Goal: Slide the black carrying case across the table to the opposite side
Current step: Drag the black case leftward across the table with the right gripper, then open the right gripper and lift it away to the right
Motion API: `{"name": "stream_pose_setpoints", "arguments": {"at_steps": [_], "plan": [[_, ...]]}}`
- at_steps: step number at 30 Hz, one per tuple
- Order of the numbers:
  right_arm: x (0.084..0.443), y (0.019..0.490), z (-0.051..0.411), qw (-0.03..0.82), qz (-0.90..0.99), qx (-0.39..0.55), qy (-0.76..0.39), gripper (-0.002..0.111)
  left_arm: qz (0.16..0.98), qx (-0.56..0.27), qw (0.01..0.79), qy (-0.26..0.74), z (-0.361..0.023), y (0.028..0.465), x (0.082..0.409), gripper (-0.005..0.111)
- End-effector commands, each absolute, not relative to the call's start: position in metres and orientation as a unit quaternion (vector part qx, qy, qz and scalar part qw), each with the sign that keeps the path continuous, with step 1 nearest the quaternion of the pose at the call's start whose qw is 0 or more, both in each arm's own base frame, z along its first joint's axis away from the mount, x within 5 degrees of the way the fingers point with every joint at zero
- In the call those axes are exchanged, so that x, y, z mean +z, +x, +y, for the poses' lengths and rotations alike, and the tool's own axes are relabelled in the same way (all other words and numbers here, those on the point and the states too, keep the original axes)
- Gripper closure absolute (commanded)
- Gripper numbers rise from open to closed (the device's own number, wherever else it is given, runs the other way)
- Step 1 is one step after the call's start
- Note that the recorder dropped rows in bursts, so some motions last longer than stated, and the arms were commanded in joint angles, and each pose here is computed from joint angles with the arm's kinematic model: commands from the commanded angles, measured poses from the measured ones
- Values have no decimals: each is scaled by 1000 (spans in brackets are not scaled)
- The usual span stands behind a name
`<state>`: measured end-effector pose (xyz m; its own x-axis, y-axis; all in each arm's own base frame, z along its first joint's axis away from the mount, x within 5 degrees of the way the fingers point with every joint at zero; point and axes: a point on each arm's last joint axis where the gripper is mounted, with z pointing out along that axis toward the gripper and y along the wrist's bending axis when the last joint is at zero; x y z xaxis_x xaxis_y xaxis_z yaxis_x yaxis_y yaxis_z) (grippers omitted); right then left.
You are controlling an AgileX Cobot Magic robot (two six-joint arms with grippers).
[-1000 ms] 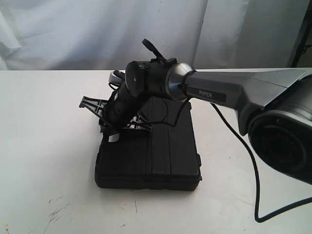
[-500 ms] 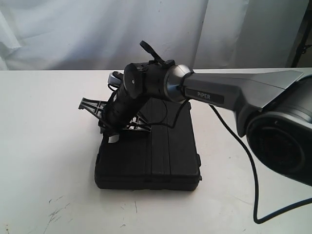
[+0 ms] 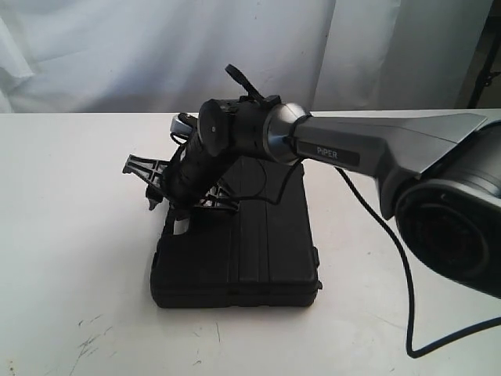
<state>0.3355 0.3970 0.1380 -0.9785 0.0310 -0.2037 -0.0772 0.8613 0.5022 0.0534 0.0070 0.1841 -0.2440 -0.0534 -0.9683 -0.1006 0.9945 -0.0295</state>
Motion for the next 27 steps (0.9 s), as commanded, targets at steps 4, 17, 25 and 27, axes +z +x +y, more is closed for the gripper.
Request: {"name": "stream_pose_setpoints", "arguments": {"at_steps": [4, 17, 25, 27], "plan": [[180, 350, 377, 137, 952, 271, -35, 63, 787, 17, 615, -47, 7, 53, 183, 107], [203, 372, 326, 150, 954, 205, -160, 108, 787, 17, 615, -47, 7, 53, 183, 107], [210, 349, 291, 224, 940, 158, -203, 108, 787, 17, 615, -47, 7, 53, 183, 107], [221, 333, 277, 261, 925, 163, -222, 108, 787, 17, 615, -47, 7, 53, 183, 107]]}}
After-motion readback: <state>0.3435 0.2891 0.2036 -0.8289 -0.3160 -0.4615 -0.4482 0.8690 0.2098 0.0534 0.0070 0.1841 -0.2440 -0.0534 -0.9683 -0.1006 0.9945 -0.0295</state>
